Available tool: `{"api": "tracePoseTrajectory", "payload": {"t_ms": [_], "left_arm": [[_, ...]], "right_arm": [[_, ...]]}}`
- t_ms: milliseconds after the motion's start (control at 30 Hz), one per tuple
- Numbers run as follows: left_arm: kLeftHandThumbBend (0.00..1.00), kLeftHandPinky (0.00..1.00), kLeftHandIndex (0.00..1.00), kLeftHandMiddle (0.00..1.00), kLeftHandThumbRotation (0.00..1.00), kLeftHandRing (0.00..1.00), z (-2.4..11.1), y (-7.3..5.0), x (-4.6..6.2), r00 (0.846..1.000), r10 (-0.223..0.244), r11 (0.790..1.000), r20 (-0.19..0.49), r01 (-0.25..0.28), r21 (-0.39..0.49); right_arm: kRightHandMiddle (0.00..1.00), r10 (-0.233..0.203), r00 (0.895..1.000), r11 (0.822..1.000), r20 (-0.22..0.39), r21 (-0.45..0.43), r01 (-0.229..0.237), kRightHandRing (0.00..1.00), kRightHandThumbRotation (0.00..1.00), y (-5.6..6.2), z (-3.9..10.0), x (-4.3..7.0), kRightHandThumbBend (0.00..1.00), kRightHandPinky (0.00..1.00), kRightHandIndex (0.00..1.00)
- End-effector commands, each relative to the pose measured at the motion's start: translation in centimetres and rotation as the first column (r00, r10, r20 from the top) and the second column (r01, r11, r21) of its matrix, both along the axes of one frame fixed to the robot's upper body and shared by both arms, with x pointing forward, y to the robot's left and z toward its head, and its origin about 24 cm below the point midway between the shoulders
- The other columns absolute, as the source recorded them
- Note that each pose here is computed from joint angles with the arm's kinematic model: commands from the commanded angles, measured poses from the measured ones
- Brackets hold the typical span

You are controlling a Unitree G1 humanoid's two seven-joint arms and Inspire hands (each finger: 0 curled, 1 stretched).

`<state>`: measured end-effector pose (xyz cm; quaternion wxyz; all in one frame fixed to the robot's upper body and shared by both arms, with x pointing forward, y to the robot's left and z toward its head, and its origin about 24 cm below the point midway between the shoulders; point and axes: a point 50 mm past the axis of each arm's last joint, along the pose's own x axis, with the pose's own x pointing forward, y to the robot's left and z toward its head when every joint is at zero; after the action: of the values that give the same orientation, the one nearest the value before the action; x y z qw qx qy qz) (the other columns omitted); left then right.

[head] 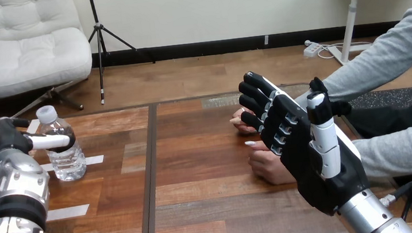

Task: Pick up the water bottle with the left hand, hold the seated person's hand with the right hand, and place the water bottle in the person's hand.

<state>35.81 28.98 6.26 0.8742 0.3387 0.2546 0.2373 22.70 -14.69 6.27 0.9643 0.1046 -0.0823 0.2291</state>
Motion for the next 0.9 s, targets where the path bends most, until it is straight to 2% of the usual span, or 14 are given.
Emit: {"api": "tracePoseTrajectory", "payload": {"t_ms": [0, 167, 300, 867], "left_arm": [[0.84, 0.48, 0.64, 0.66, 0.00, 0.61, 3.16, -1.51, 1.97, 0.994, -0.052, 0.996, 0.096, 0.044, 0.077], [0.78, 0.40, 0.56, 0.53, 0.00, 0.47, 3.32, -1.59, 2.04, 0.993, -0.040, 0.997, 0.108, 0.033, 0.067], [0.75, 0.37, 0.53, 0.49, 0.00, 0.43, 3.33, -1.44, 2.01, 0.993, -0.049, 0.996, 0.111, 0.041, 0.076], [0.75, 0.35, 0.51, 0.48, 0.00, 0.41, 3.48, -1.07, 1.94, 0.987, -0.062, 0.996, 0.150, 0.051, 0.072]], "right_arm": [[0.97, 0.004, 0.995, 1.000, 0.102, 0.028, -0.007, 0.99, 1.00, 0.36, 2.01, 0.38, 0.87, 1.00, 0.95], [0.97, 0.003, 0.994, 1.000, 0.105, 0.028, -0.006, 0.98, 1.00, 0.34, 2.01, 0.37, 0.87, 1.00, 0.95], [0.97, 0.000, 0.994, 1.000, 0.107, 0.028, -0.003, 0.98, 1.00, 0.33, 2.02, 0.37, 0.87, 1.00, 0.95], [0.97, -0.003, 0.994, 0.999, 0.105, 0.032, 0.000, 0.98, 1.00, 0.28, 2.04, 0.38, 0.88, 1.00, 0.95]]}}
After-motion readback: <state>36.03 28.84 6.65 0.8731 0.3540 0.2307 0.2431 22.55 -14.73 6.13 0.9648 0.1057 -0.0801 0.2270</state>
